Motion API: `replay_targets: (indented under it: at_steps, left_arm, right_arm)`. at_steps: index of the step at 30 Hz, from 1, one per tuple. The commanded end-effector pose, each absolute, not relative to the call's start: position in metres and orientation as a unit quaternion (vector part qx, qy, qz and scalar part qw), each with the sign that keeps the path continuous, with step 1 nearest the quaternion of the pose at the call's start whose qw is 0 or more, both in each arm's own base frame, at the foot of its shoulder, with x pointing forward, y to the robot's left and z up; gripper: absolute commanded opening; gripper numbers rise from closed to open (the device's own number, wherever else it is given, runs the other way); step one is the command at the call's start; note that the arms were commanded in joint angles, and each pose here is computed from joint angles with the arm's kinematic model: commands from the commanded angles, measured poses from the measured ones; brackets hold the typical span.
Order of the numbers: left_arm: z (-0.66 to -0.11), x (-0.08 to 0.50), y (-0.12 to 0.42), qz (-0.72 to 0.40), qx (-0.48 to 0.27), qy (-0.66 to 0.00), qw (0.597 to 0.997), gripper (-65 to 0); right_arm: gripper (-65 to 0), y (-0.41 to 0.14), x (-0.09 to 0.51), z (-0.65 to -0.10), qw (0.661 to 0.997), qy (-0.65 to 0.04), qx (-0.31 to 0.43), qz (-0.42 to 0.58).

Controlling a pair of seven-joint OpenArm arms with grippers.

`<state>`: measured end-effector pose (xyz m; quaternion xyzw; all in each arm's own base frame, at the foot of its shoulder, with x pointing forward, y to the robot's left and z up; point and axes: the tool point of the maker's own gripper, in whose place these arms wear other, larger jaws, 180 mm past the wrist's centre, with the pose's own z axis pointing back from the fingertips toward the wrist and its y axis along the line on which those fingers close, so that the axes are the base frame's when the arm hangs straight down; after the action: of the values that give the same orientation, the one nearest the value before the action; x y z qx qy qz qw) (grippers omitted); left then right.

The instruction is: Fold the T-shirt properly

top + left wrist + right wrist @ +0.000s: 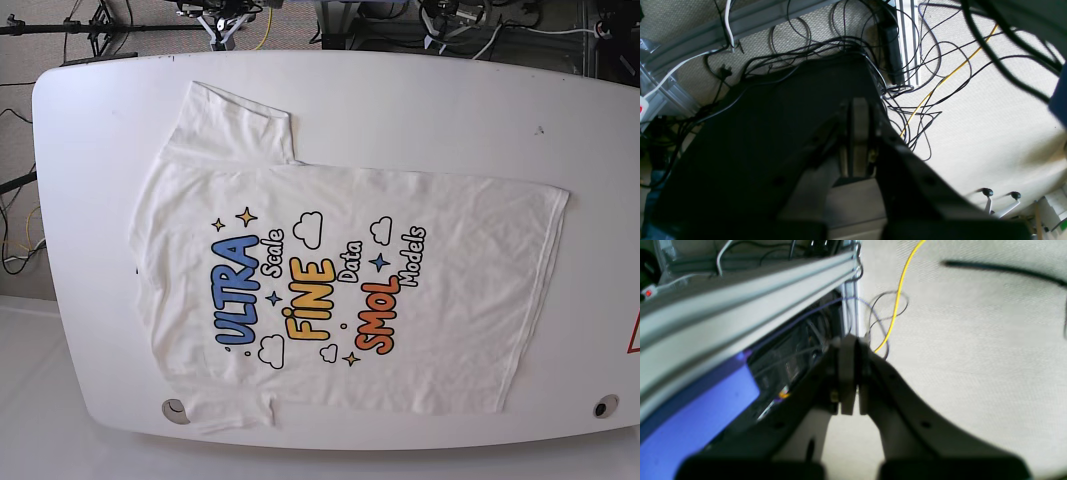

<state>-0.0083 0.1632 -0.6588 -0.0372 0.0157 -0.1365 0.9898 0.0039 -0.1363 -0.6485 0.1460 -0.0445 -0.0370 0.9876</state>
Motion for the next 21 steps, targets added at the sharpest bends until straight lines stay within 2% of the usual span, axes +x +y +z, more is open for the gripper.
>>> replay_targets:
  at_steps: [1,18,21]
  left_arm:
    - [-0.658,0.001,0.176,-0.135,-0.018,0.006,0.991,-65.0]
    - [-0.658,0.017,0.183,-0.136,0.004,-0.013,0.991,-65.0]
    - [-0.654,0.025,0.192,-0.167,0.019,-0.029,0.985,-65.0]
  right_arm:
    - [-65.0,-0.142,0.012,-0.647,0.987,-0.055,0.148,-0.043]
    - [-64.8,-0.150,0.034,-0.642,0.986,-0.085,0.139,-0.035]
    - [-64.7,-0.152,0.031,-0.640,0.987,-0.097,0.124,-0.025]
